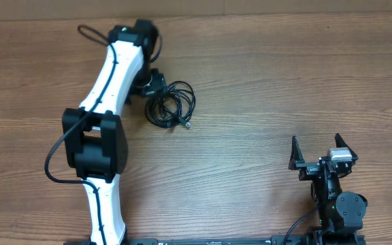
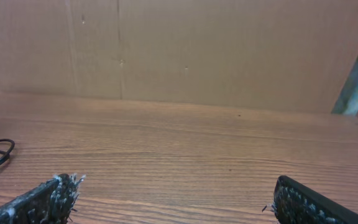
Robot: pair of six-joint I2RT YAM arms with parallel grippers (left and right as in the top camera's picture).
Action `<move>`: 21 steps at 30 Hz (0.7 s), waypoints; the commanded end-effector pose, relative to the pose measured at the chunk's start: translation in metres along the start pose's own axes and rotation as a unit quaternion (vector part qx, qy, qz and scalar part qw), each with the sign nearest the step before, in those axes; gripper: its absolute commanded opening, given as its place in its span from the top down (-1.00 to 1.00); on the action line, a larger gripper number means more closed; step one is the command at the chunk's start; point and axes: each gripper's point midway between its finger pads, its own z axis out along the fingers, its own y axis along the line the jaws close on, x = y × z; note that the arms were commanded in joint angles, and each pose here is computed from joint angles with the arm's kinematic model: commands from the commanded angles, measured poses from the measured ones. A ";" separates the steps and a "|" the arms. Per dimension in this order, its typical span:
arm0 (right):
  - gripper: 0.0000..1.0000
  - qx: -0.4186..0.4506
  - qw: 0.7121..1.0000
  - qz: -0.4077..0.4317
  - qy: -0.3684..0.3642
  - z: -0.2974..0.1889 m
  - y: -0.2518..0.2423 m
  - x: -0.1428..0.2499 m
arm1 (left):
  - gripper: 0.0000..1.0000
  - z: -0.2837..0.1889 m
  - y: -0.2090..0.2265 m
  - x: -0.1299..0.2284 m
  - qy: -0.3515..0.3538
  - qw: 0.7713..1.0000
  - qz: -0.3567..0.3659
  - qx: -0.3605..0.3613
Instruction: Untangle cables
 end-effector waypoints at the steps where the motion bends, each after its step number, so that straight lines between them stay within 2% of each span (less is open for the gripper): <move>1: -1.00 0.001 1.000 -0.002 -0.004 0.000 0.000 0.001 | -0.56 0.016 -0.022 0.022 0.050 0.993 0.075 0.083; 4: -1.00 0.001 1.000 -0.002 -0.004 0.000 0.000 0.001 | -0.29 0.031 -0.020 0.027 0.058 0.992 0.081 0.077; 5: -1.00 0.001 1.000 -0.002 -0.004 0.000 0.000 0.001 | -0.12 0.034 -0.020 0.028 0.060 0.992 0.081 0.077; 9: -1.00 0.001 1.000 -0.002 -0.004 0.000 0.000 0.001 | 0.35 0.042 -0.019 0.034 0.069 0.991 0.080 0.076; 10: -1.00 0.001 1.000 -0.002 -0.004 0.000 0.000 0.001 | 0.41 0.043 -0.019 0.035 0.070 0.991 0.080 0.077; 14: -1.00 0.001 1.000 -0.002 -0.004 0.000 0.000 0.001 | 0.92 0.043 -0.019 0.035 0.071 0.991 0.080 0.077; 18: -1.00 0.001 1.000 -0.002 -0.004 0.000 0.000 0.001 | 0.91 0.032 -0.015 0.031 0.067 0.992 0.078 0.072; 21: -1.00 0.001 1.000 -0.002 -0.004 0.000 0.000 0.001 | 0.92 0.002 -0.014 0.024 0.056 0.993 0.074 0.077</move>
